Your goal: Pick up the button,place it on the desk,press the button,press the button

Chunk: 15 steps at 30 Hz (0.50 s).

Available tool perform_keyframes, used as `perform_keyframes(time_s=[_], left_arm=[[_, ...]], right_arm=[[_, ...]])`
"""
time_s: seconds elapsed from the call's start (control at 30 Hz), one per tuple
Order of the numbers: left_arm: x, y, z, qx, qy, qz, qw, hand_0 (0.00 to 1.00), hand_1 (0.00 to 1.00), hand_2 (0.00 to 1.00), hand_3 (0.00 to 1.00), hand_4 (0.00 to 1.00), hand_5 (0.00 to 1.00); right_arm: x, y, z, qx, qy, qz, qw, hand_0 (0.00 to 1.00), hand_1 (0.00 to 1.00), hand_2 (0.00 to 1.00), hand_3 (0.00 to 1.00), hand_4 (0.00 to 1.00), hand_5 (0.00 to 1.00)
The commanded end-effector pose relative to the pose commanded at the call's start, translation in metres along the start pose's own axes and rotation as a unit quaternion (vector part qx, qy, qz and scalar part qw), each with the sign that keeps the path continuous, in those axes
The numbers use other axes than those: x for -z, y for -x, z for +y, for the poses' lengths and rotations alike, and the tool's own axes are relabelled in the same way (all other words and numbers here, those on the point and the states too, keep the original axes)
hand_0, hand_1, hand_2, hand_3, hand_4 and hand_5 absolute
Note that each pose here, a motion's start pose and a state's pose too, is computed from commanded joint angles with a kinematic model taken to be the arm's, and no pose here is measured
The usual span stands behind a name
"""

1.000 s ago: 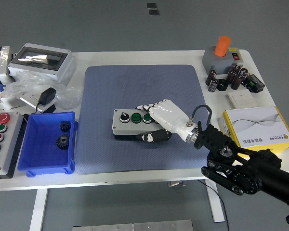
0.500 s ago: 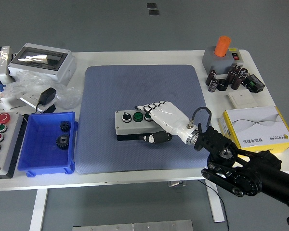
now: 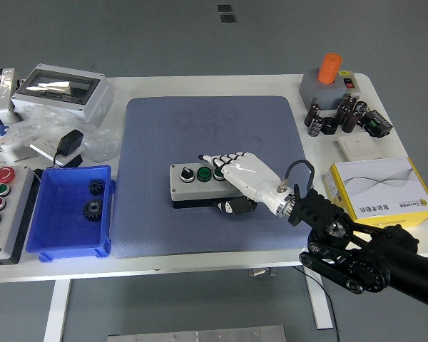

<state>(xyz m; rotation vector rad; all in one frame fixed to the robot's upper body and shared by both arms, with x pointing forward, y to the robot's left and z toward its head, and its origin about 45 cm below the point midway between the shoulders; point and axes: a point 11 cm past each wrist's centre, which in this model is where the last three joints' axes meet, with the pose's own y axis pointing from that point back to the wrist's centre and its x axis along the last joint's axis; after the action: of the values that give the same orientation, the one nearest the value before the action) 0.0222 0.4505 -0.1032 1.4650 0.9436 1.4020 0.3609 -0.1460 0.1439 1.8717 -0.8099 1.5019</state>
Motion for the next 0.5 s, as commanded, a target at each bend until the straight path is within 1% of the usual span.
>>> perform_keyframes(time_s=[0.17,0.27,0.37,0.4,0.43,0.5], left_arm=[[-0.001,0.002,0.0,0.003,0.002,-0.001,1.0,0.7,0.704,0.605,0.646,0.713,0.262],[-0.001,0.002,0.0,0.003,0.003,-0.001,1.0,0.7,0.704,0.606,0.647,0.712,0.26],[0.0,0.003,0.0,0.003,0.003,0.0,1.0,0.7,0.704,0.606,0.647,0.712,0.26],[0.001,0.003,0.0,0.003,0.002,0.001,1.0,0.699,0.704,0.607,0.646,0.708,0.252],[0.001,0.003,0.0,0.003,0.001,0.001,1.0,0.699,0.704,0.607,0.646,0.708,0.252],[0.002,0.003,0.0,0.003,0.0,0.001,1.0,0.699,0.704,0.607,0.646,0.708,0.252]], right_arm=[[0.009,-0.028,-0.004,-0.031,-0.017,-0.043,0.998,0.642,0.755,0.843,0.986,0.8,0.224],[0.009,-0.051,-0.002,-0.062,-0.021,-0.064,0.996,0.639,0.755,0.848,0.998,0.805,0.224],[0.004,-0.077,0.005,-0.111,-0.013,-0.05,0.993,0.639,0.755,0.848,0.998,0.805,0.224],[0.001,-0.087,0.01,-0.128,-0.008,-0.038,0.991,0.655,0.812,0.939,0.998,0.889,0.327],[0.0,-0.096,0.012,-0.139,-0.005,-0.028,0.99,0.655,0.812,0.939,0.998,0.889,0.327],[-0.004,-0.107,0.017,-0.14,0.003,-0.009,0.99,0.655,0.812,0.939,0.998,0.889,0.327]])
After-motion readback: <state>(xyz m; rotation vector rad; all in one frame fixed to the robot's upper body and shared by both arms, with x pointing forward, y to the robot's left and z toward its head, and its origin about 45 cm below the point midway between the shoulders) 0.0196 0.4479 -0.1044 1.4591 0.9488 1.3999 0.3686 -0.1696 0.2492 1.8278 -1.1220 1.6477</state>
